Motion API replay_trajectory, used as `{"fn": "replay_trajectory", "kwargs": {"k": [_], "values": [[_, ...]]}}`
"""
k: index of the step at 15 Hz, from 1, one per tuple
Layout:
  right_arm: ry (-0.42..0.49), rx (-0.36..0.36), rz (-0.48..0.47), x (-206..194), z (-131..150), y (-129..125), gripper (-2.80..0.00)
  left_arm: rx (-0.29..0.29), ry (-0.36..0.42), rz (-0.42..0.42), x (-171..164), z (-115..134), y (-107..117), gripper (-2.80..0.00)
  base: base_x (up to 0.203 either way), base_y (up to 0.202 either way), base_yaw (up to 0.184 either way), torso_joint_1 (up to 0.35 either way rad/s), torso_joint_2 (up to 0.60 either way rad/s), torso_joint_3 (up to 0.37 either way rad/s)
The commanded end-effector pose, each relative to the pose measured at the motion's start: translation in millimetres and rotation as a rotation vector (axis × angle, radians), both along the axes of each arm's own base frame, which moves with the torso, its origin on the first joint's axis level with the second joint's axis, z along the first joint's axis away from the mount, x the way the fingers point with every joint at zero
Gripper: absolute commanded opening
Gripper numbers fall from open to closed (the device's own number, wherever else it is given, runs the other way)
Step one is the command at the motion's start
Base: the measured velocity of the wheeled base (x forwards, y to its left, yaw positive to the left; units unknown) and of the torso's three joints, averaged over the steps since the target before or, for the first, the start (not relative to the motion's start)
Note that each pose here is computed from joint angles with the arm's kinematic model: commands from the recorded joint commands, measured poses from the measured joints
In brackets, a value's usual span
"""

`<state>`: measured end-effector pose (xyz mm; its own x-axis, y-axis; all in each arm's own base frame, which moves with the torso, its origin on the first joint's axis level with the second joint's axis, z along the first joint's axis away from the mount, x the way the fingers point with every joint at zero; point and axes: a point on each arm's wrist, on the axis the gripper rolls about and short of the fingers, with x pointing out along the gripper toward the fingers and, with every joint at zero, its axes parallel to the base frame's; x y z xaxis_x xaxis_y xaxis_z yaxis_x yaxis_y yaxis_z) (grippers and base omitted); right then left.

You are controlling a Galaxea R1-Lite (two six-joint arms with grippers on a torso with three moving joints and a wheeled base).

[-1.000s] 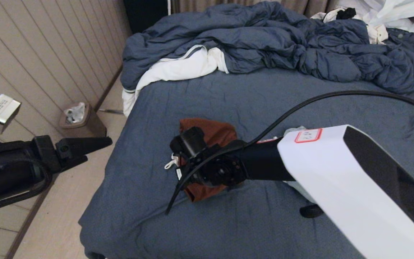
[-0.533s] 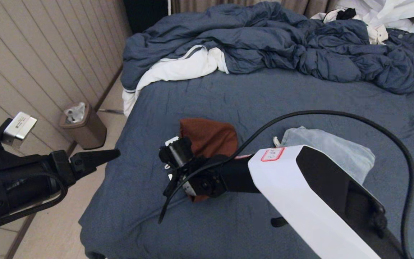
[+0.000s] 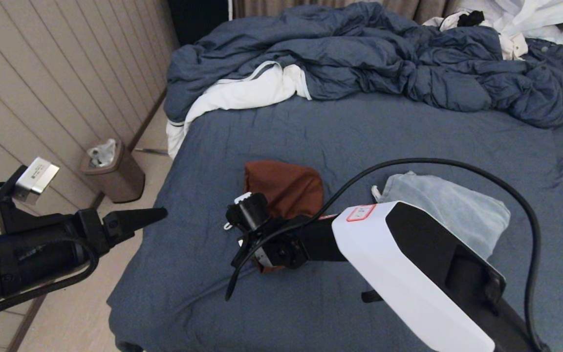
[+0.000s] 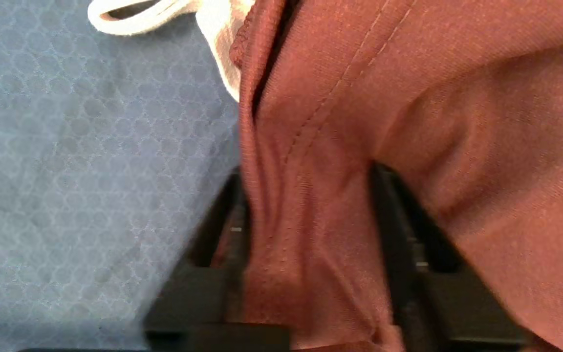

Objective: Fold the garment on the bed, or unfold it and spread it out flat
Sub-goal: Unford the brown shorts

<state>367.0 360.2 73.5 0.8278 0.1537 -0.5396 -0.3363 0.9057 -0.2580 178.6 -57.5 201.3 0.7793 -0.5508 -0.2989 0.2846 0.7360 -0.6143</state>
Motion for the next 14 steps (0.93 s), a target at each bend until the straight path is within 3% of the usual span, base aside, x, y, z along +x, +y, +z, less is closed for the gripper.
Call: {"fn": "replay_trajectory", "kwargs": {"k": [1, 9, 14], "values": [[-0.018, 0.016, -0.013, 2.9, 7.5, -3.7, -2.80, -0.002, 0.012, -0.001, 2.9, -2.2, -0.9, 0.00, 0.000, 0.000, 0.000, 0.000, 0.00, 0.000], [-0.126, 0.124, -0.021, -10.1, 87.1, -18.9, -2.80, -0.002, 0.039, -0.015, 7.2, -12.2, -4.7, 0.00, 0.000, 0.000, 0.000, 0.000, 0.00, 0.000], [-0.196, 0.172, -0.189, 21.1, 136.4, -98.9, -2.80, 0.005, 0.063, -0.017, 11.6, -17.1, -6.0, 0.00, 0.000, 0.000, 0.000, 0.000, 0.00, 0.000]]}}
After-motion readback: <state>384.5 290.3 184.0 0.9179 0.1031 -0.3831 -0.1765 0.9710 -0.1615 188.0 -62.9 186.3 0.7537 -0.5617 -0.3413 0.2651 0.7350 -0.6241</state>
